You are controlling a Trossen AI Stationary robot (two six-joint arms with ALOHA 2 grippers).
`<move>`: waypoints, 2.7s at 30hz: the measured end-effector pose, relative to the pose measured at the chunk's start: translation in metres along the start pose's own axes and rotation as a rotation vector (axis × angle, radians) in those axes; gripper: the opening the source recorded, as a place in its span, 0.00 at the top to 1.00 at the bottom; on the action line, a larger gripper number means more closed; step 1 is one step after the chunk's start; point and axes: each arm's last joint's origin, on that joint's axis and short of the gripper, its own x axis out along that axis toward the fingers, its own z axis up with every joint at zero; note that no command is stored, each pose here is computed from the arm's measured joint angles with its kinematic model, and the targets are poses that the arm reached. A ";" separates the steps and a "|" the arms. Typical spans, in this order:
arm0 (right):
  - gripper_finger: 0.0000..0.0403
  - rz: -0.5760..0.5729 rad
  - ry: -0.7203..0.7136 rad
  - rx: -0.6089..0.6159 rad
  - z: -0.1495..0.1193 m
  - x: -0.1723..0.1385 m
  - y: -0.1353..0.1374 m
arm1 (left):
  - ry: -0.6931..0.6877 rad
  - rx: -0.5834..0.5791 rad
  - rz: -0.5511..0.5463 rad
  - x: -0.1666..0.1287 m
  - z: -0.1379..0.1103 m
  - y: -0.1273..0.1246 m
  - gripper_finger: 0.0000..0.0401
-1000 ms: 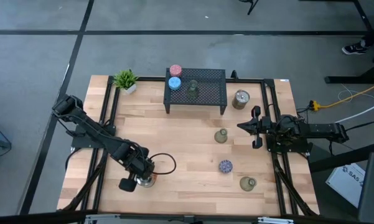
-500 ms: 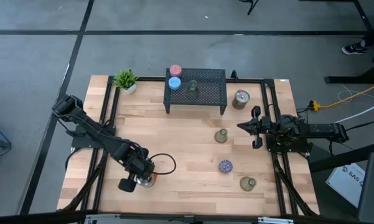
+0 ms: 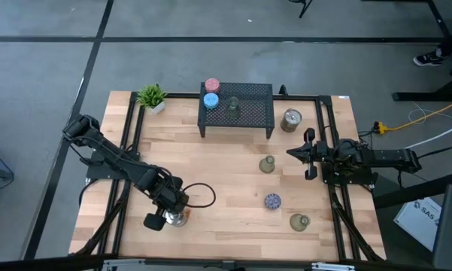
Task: Pick & Place candle stick holders
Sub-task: Put the bottom silver scented candle on the shelf
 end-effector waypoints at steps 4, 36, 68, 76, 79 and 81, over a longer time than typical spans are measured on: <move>1.00 0.000 0.000 0.000 0.000 0.000 0.000 | -0.003 0.013 0.000 -0.002 0.001 -0.001 0.01; 1.00 0.000 0.000 0.000 0.000 0.000 0.000 | -0.107 0.171 0.033 -0.006 0.015 -0.013 0.59; 1.00 0.000 0.000 0.000 0.000 0.000 0.000 | -0.038 0.275 0.071 0.018 0.008 -0.028 1.00; 1.00 0.001 0.000 0.000 0.000 0.000 0.000 | -0.045 0.249 0.078 0.033 0.003 -0.022 1.00; 1.00 0.000 0.000 0.000 0.000 0.000 0.000 | -0.059 0.245 0.073 0.037 0.002 -0.021 1.00; 1.00 0.000 0.000 0.000 0.000 0.000 0.000 | -0.070 0.226 0.069 0.038 0.001 -0.020 1.00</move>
